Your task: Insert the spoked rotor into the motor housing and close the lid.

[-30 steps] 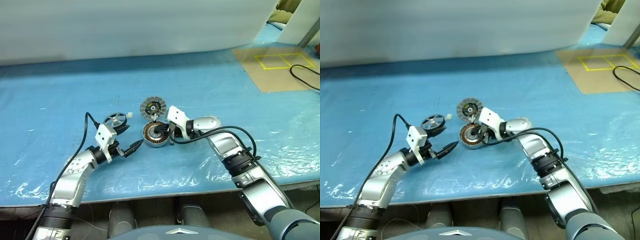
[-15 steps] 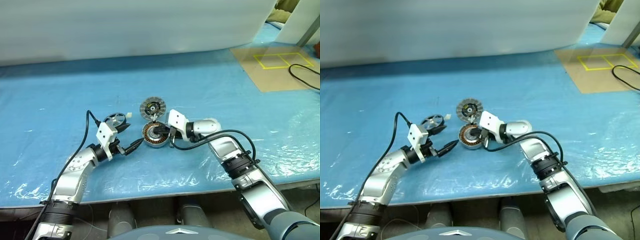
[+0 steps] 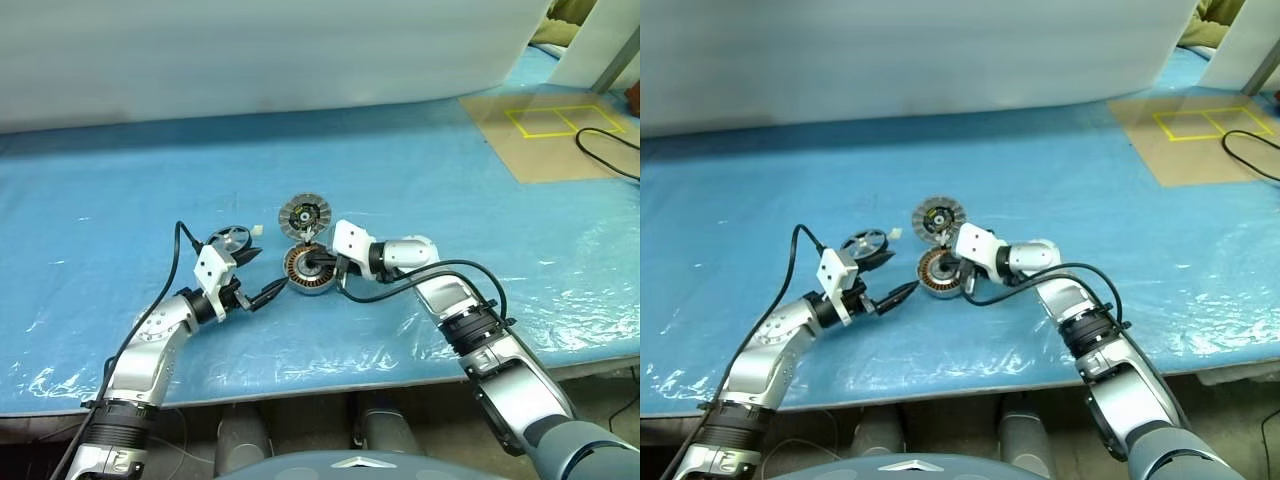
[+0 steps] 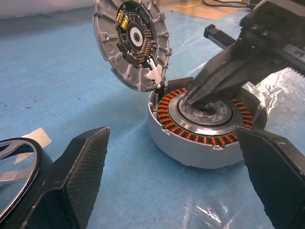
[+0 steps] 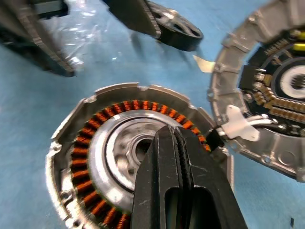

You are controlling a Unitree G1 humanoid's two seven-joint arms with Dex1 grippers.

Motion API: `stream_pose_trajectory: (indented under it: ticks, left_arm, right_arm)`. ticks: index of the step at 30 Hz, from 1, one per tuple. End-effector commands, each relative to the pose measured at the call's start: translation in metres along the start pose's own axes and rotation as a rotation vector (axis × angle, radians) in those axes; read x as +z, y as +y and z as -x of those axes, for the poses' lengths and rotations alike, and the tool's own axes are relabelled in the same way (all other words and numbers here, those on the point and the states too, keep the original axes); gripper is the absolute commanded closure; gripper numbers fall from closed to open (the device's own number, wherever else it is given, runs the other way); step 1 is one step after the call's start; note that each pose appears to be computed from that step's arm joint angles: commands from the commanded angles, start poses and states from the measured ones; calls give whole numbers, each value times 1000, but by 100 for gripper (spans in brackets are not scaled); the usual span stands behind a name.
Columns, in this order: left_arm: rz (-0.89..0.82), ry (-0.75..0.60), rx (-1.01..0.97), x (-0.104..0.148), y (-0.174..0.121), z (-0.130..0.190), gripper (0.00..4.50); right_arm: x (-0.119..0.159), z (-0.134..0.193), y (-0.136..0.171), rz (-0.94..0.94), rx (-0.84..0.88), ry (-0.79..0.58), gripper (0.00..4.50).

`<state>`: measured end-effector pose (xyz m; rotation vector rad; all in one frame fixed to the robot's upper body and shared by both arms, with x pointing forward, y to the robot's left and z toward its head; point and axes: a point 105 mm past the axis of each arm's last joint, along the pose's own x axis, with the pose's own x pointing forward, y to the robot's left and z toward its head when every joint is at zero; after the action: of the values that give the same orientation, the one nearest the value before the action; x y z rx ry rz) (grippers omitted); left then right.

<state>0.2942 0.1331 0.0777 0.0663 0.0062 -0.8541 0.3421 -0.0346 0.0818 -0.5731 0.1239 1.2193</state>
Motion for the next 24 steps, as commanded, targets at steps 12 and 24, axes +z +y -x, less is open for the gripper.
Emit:
stream_pose_trajectory:
  ticks: [12,24]
  left_arm:
    - [-19,-27,-11,8,1,0,0]
    - [-16,-22,-20,6,-1,-2,0]
  right_arm:
    - [17,6,5,-256,57,-156,448]
    - [30,4,10,-233,87,-150,448]
